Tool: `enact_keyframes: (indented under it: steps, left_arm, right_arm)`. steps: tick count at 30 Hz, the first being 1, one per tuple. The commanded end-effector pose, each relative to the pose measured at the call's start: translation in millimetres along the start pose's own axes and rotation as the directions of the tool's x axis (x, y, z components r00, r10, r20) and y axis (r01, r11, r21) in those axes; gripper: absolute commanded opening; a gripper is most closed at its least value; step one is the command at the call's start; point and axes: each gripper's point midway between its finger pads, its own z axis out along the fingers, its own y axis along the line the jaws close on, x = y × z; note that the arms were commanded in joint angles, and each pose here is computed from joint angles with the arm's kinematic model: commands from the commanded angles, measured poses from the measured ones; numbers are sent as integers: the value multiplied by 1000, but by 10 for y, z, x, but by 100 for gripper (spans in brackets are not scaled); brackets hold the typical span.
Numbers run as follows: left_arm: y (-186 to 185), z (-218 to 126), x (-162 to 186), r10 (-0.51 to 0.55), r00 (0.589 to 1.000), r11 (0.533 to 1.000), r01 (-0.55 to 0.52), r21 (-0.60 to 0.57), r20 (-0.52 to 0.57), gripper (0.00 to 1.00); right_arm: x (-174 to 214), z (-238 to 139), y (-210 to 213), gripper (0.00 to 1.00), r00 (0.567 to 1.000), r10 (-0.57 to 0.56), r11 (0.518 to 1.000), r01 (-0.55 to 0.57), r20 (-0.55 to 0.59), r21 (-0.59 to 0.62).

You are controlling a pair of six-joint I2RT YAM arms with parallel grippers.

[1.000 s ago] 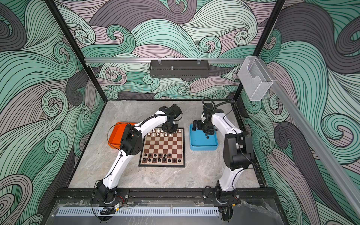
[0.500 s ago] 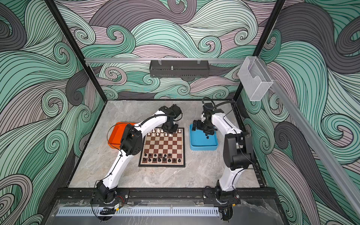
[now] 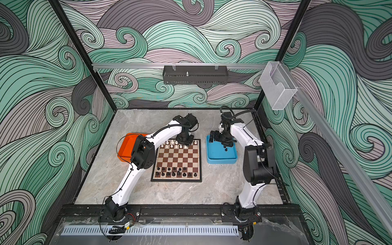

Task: Set up the chess pieces on the board
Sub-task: 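Lower the white pawn onto its empty square in the white pawn row, then open the left gripper and move it back over the orange tray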

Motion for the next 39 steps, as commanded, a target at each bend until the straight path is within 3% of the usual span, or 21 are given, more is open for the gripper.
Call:
enact_keyframes:
  steps: [1, 11, 18, 24, 32, 34, 39]
  left_arm:
    - [44, -314, -3, -11, 999, 1000, 12, -7, 43, 33]
    - [148, -799, 27, -21, 993, 999, 24, -28, 115, 34]
    - [523, -1363, -30, -91, 968, 994, 103, -42, 233, 59]
    - [1187, -1557, 40, -225, 942, 969, 243, -41, 250, 78]
    - [2291, -1387, 511, -484, 854, 862, 503, -65, 193, 89]
    - [2536, -1275, 665, -554, 815, 819, 570, -67, 168, 98]
    - [2895, -936, 927, -660, 745, 739, 667, -93, 94, 99]
  right_arm:
    - [25, -77, -21, 100, 1000, -6, 1000, 6, 8, 4]
    - [25, -137, -12, 100, 1000, -10, 1000, 9, 22, 7]
    - [15, -172, -12, 100, 1000, -1, 1000, 1, 26, 12]
    - [-35, -274, 25, 100, 998, -16, 1000, 16, 65, 4]
    - [-81, -331, 77, 100, 996, -22, 1000, 23, 91, -10]
    - [-96, -328, 82, 100, 995, -18, 1000, 20, 97, -12]
    - [-115, -296, 118, 100, 996, -14, 999, 17, 86, -31]
